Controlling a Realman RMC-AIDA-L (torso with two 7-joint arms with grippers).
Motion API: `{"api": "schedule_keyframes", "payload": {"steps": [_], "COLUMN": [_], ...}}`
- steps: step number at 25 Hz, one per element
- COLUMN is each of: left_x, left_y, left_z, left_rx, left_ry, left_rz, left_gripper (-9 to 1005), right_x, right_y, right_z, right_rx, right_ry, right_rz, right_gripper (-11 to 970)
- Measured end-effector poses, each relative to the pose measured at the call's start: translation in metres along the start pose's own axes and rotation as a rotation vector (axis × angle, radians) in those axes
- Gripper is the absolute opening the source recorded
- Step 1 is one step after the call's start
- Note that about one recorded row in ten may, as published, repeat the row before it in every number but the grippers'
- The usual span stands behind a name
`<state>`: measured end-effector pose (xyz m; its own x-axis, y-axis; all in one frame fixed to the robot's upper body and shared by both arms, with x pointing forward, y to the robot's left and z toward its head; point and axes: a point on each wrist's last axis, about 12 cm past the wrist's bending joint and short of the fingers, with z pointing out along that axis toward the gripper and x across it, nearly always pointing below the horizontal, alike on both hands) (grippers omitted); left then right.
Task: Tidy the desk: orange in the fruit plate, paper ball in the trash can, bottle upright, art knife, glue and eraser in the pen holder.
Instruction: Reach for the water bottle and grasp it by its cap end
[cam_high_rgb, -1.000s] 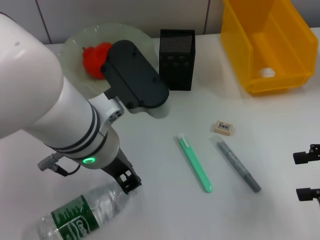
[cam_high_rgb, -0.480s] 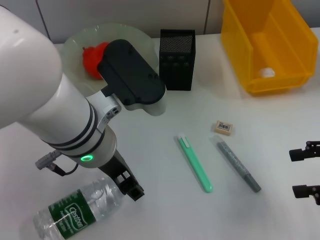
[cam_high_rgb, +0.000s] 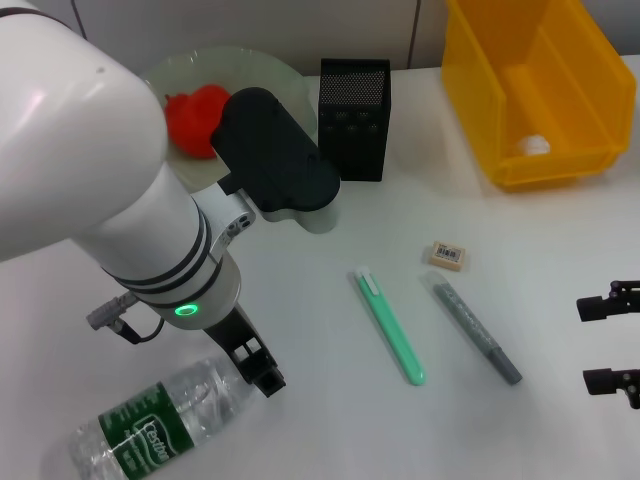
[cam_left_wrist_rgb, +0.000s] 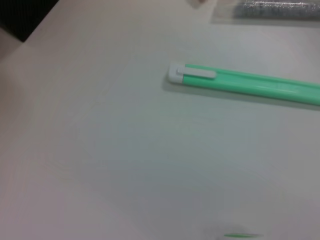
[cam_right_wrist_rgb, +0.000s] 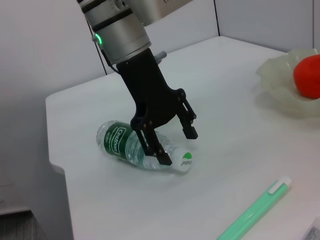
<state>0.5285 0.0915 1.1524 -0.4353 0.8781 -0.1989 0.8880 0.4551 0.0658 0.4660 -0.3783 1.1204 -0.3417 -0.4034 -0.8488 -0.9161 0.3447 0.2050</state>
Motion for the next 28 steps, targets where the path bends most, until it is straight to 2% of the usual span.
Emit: {"api": "schedule_keyframes", "payload": {"steps": [8, 24, 28], "left_x": [0.0, -0.001, -0.001], "left_y": [0.004, 0.004, 0.004], "left_z": [0.008, 0.01, 0.011], "left_rx": [0.009, 0.015, 0.018], "left_ry": [0.036, 0.038, 0.047], "left_rz": [-0.009, -0.01, -0.002], "left_gripper": [778, 768, 697], "right_x": [-0.001, -0.001, -0.001], "right_y": [0.0, 0.0, 0.0], "right_z": [0.002, 0.003, 0.003], "right_rx": [-0.003, -0.005, -0.005], "right_ry": [-0.003, -0.005, -0.005], "right_rz": [-0.002, -0.001, -0.001], "right_gripper": [822, 820, 820]}}
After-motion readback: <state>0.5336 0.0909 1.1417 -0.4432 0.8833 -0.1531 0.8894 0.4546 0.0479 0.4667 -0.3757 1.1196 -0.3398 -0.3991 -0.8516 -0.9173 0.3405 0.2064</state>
